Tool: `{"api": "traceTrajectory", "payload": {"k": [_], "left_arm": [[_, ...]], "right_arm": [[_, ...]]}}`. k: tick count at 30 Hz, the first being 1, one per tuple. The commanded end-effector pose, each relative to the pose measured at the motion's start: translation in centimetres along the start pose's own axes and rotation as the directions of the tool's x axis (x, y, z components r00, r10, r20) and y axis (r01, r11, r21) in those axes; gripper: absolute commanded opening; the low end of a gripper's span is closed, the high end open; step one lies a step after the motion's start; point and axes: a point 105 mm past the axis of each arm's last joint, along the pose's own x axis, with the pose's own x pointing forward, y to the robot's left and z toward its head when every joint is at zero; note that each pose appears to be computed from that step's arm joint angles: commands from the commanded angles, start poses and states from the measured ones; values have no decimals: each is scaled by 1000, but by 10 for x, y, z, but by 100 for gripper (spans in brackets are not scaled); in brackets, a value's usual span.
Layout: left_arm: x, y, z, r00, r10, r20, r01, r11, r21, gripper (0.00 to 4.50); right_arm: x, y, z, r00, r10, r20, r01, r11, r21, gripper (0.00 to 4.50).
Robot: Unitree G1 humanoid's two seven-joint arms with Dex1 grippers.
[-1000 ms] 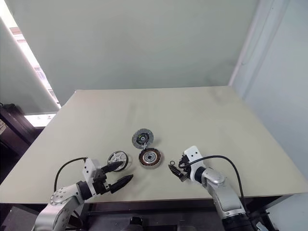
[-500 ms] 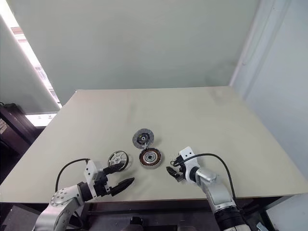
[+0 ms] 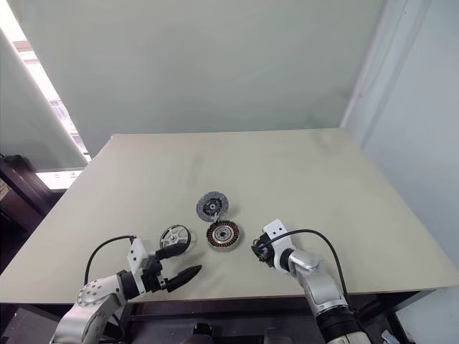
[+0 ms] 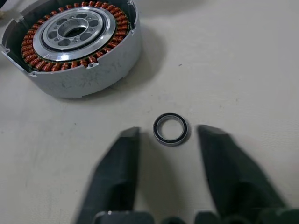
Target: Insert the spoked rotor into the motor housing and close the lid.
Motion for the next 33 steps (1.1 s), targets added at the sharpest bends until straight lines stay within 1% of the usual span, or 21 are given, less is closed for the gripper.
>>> {"api": "traceTrajectory", "payload": {"k": [1, 6, 9, 12, 15, 17, 21, 26, 33], "left_arm": [[3, 1, 11, 999, -13, 32, 12, 999, 40, 450], [3, 2, 11, 999, -12, 36, 10, 999, 43, 450], [4, 1, 12, 999, -10, 39, 9, 999, 44, 450], [4, 0, 13, 999, -8, 41, 6, 999, 44, 450], [1, 4, 13, 999, 9, 44, -11, 999, 44, 450], [-1, 7, 15, 998, 29, 53, -31, 999, 42, 450], [-3, 14, 19, 995, 57, 78, -61, 997, 44, 450], [-5, 18, 20, 994, 70, 85, -75, 996, 56, 450], [-8, 21, 18, 994, 79, 77, -85, 994, 71, 450]], "right_arm": [[3, 2, 9, 1000, 3, 30, -2, 1000, -19, 80], [4, 2, 10, 999, 0, 35, 0, 1000, -20, 80], [3, -1, 14, 998, -18, 62, 18, 1000, 0, 80], [0, -8, 25, 991, -60, 117, 56, 998, 38, 80], [-4, -15, 43, 981, -89, 170, 77, 994, 75, 80], [-7, -15, 57, 975, -91, 203, 78, 994, 71, 80], [-5, -6, 74, 974, -49, 220, 45, 999, 23, 80], [0, 7, 88, 976, -12, 217, 15, 1000, -15, 80], [11, 32, 100, 973, 69, 221, -58, 997, -55, 80]]}}
